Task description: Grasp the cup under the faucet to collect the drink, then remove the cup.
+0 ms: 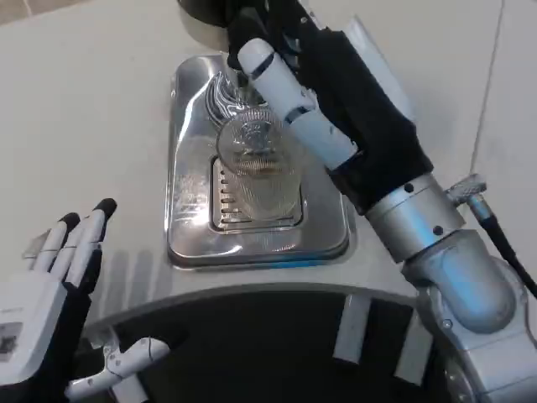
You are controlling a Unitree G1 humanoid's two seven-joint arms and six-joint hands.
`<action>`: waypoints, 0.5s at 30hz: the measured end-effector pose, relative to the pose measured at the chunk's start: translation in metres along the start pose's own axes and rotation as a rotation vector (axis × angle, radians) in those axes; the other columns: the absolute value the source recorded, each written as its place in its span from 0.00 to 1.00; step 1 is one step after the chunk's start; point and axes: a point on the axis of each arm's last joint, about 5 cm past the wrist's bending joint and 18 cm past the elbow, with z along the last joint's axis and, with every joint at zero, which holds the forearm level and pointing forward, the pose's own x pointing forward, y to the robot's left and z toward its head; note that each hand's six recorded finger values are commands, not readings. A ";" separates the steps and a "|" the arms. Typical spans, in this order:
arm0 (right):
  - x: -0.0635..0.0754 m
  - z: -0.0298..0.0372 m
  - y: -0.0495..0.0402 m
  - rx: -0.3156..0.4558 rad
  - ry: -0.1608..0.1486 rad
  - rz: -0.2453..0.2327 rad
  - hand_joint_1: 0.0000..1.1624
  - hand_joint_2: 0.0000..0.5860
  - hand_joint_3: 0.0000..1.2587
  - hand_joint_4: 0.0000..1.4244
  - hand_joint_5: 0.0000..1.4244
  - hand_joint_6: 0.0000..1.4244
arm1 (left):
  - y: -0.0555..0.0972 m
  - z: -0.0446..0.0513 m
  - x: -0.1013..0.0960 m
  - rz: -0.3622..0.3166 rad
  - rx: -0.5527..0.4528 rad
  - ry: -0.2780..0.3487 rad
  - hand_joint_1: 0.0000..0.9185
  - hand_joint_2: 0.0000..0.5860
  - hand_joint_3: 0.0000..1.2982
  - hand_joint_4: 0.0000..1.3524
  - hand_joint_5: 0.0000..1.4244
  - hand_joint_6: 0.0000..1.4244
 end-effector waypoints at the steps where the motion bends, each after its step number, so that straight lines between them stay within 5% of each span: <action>1: 0.002 -0.0012 0.0016 0.015 0.002 0.002 0.17 0.87 0.00 0.00 0.00 0.00 | 0.000 -0.0003 0.000 -0.001 0.000 0.001 0.00 0.18 0.00 0.00 0.02 0.05; 15: 0.012 -0.0083 0.0048 0.051 0.021 0.046 0.16 0.87 0.00 0.00 0.00 0.00 | -0.003 -0.0048 0.000 -0.005 -0.029 0.021 0.00 0.18 0.00 0.00 0.05 0.07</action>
